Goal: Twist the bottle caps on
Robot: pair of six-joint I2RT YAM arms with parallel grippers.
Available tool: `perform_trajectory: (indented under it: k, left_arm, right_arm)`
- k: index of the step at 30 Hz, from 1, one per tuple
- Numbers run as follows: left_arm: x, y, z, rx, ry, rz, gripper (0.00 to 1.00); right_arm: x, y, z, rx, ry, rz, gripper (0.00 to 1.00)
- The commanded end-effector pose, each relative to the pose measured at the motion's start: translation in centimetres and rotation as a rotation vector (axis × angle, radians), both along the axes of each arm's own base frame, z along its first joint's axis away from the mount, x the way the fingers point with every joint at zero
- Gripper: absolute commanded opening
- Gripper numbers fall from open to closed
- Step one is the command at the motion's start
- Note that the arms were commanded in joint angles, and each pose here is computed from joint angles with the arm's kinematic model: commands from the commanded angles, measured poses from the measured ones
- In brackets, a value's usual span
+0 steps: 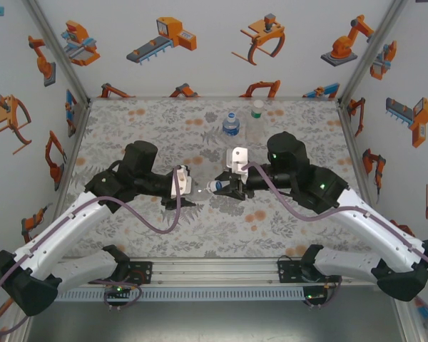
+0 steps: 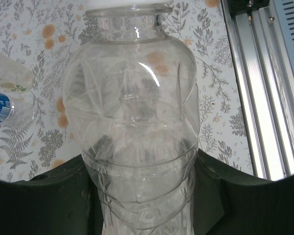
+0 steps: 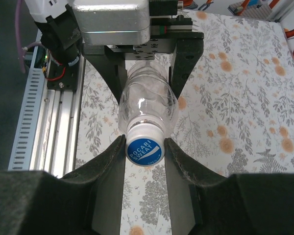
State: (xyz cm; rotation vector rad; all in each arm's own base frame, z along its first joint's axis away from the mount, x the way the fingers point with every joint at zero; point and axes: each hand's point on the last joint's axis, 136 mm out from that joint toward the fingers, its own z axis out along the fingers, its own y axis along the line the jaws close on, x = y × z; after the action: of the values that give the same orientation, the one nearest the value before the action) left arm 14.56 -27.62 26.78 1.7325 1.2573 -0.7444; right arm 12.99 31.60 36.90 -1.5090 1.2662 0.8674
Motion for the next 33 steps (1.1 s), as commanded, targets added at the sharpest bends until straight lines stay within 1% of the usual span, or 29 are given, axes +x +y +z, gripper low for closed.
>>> perform_trajectory:
  k: [1, 7, 13, 15, 18, 21, 25, 27, 30, 33]
  left_arm:
    - [-0.6, -0.4, 1.6, -0.036, -0.030, -0.041, 0.00]
    - [-0.8, -0.4, 1.8, -0.041, -0.026, -0.047, 0.00]
    - [-1.0, -0.6, 1.9, -0.039, 0.010, -0.063, 0.00]
    - [-1.1, -0.7, 2.1, -0.044, 0.016, -0.074, 0.00]
    - [-1.3, -0.8, 2.3, -0.043, 0.028, -0.090, 0.00]
    - [-1.3, -1.1, 2.5, -0.045, 0.053, -0.092, 0.00]
    - [-1.3, -1.3, 2.9, -0.055, 0.059, -0.102, 0.00]
    - [-1.3, -1.2, 3.2, -0.064, 0.044, -0.099, 0.00]
    - [-0.8, -1.2, 3.3, -0.064, 0.020, -0.081, 0.00]
    - [-0.6, -1.2, 3.3, -0.060, 0.009, -0.074, 0.00]
  right_arm:
    - [-0.3, 0.0, 0.3, -0.028, -0.049, 0.023, 0.25]
    - [-1.0, 0.0, 0.1, -0.075, -0.135, 0.084, 0.23]
    - [-2.7, -0.1, -0.5, -0.083, -0.255, 0.229, 0.22]
    - [-3.1, -0.2, -0.9, -0.104, -0.297, 0.272, 0.21]
    - [-3.0, -0.3, -1.4, -0.131, -0.342, 0.290, 0.19]
    - [-3.0, 0.0, -1.6, -0.116, -0.361, 0.297, 0.18]
    - [-2.6, 0.3, -1.9, -0.112, -0.279, 0.249, 0.16]
    - [-2.0, 0.5, -2.0, -0.100, -0.197, 0.187, 0.15]
    - [-1.1, 0.7, -2.2, -0.067, -0.031, 0.067, 0.14]
    - [-0.1, 0.7, -2.8, -0.051, 0.160, -0.058, 0.11]
